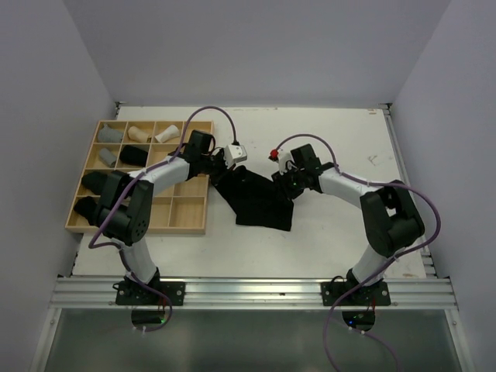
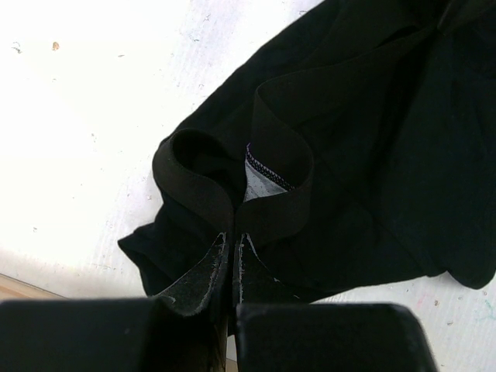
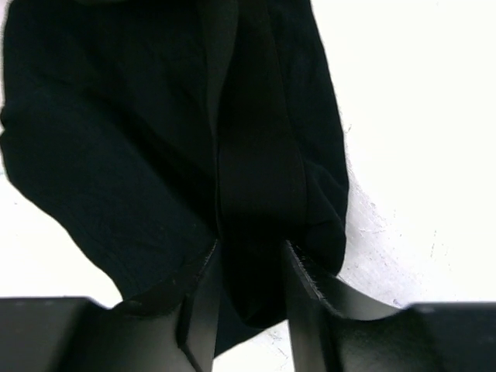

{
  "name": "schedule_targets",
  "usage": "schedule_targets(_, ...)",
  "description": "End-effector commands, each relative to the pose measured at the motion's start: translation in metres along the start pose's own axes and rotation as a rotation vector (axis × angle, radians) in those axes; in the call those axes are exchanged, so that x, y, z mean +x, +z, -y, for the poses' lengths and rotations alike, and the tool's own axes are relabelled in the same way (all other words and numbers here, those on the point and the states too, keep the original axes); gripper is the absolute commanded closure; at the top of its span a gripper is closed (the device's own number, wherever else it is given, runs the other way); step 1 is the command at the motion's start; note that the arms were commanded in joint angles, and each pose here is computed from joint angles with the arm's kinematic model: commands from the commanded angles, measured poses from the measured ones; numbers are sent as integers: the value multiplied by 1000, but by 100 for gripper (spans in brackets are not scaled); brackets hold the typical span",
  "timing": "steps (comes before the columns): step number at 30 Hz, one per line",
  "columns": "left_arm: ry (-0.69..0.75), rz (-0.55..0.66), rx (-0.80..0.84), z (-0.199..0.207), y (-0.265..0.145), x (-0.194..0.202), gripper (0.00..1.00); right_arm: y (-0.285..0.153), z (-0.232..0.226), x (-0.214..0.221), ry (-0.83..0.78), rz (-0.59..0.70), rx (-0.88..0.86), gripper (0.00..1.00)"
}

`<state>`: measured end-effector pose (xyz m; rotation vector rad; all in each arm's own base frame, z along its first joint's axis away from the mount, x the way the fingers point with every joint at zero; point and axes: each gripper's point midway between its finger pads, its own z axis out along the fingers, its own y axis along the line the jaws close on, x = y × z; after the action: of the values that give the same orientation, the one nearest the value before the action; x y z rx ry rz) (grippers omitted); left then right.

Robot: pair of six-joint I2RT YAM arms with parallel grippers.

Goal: Roll the underwear
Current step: Flatten the underwear

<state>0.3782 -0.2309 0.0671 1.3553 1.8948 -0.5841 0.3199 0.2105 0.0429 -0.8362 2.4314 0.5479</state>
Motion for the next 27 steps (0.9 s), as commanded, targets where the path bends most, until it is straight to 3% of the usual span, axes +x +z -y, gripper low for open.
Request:
schedule_targets(1, 3, 27, -3, -7, -2, -10, 97, -2, 14, -9, -19, 1, 68, 64)
schedule_targets(8, 5, 21, -10, -9, -2, -10, 97, -4, 20, -2, -13, -36, 105, 85)
schedule_targets(9, 8, 21, -12, -10, -3, -11, 97, -10, 21, -5, -14, -28, 116, 92)
schedule_targets(12, 13, 37, -19, -11, -10, -17, 100, -30, 17, -19, -32, 9, 133, 100)
schedule_targets(19, 82, 168, -78, -15, -50, -60, 100, -92, 17, -54, -70, 108, 236, 100)
schedule_targets(27, 182, 249, -120, 2, -92, -91, 100, -140, 2, -53, -95, 114, 245, 100)
